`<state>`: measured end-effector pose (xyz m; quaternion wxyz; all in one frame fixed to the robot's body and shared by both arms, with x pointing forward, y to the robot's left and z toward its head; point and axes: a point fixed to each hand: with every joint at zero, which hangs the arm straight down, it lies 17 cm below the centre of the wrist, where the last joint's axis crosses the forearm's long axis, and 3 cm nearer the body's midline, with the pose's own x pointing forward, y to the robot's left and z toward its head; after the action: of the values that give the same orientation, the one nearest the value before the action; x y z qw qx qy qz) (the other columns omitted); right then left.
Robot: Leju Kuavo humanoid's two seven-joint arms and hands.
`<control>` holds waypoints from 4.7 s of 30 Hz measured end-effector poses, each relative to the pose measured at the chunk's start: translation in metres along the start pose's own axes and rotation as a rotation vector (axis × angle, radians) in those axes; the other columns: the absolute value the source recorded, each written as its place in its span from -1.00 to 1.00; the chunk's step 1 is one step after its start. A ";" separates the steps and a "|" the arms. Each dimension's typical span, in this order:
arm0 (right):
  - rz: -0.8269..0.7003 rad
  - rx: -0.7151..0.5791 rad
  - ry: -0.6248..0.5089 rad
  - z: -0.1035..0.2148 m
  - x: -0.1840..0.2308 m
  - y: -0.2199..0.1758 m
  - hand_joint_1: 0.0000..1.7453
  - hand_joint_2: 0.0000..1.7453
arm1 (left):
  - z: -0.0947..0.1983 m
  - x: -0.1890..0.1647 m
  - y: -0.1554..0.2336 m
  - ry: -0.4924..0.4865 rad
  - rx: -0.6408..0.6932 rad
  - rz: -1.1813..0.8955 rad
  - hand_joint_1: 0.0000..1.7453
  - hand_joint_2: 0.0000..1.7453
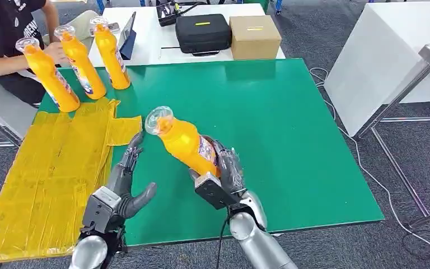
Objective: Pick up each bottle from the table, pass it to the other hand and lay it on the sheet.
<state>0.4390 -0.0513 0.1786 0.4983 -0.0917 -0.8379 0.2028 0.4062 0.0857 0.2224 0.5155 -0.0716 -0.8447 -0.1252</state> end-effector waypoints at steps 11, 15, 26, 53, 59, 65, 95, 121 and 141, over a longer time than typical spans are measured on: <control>-0.020 0.088 -0.040 0.006 0.021 0.036 1.00 1.00 | -0.004 -0.010 -0.017 0.025 -0.039 0.004 -1.00 1.00; -0.028 0.106 -0.051 0.009 0.026 0.044 1.00 1.00 | -0.004 -0.013 -0.017 0.035 -0.035 0.014 -1.00 1.00; -0.017 0.164 -0.106 0.017 0.047 0.068 1.00 1.00 | -0.004 -0.015 -0.016 0.046 -0.025 0.032 -1.00 1.00; 0.084 0.240 -0.140 0.023 0.051 0.100 1.00 1.00 | -0.002 -0.016 -0.004 0.144 -0.011 0.687 -1.00 1.00; 0.117 0.240 -0.129 0.020 0.046 0.100 1.00 1.00 | -0.005 -0.023 -0.003 0.157 -0.003 0.714 -1.00 1.00; 0.137 0.241 -0.121 0.019 0.041 0.100 1.00 1.00 | -0.007 -0.024 -0.003 0.158 -0.003 0.728 -1.00 1.00; 0.063 0.245 -0.086 0.040 0.030 0.103 -1.00 1.00 | 0.005 -0.031 -0.010 0.160 0.019 0.663 1.00 1.00; 0.153 -0.063 -0.079 0.066 0.019 -0.028 -1.00 1.00 | 0.031 0.011 0.100 -0.108 0.347 -0.534 1.00 1.00; 0.233 -0.130 -0.179 0.081 0.062 -0.059 -1.00 1.00 | -0.002 -0.071 0.085 0.106 0.101 -1.399 1.00 1.00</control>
<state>0.3414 -0.1029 0.2197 0.3880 -0.2019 -0.8740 0.2117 0.4616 0.1670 0.1718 0.3571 0.5189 -0.6711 -0.3911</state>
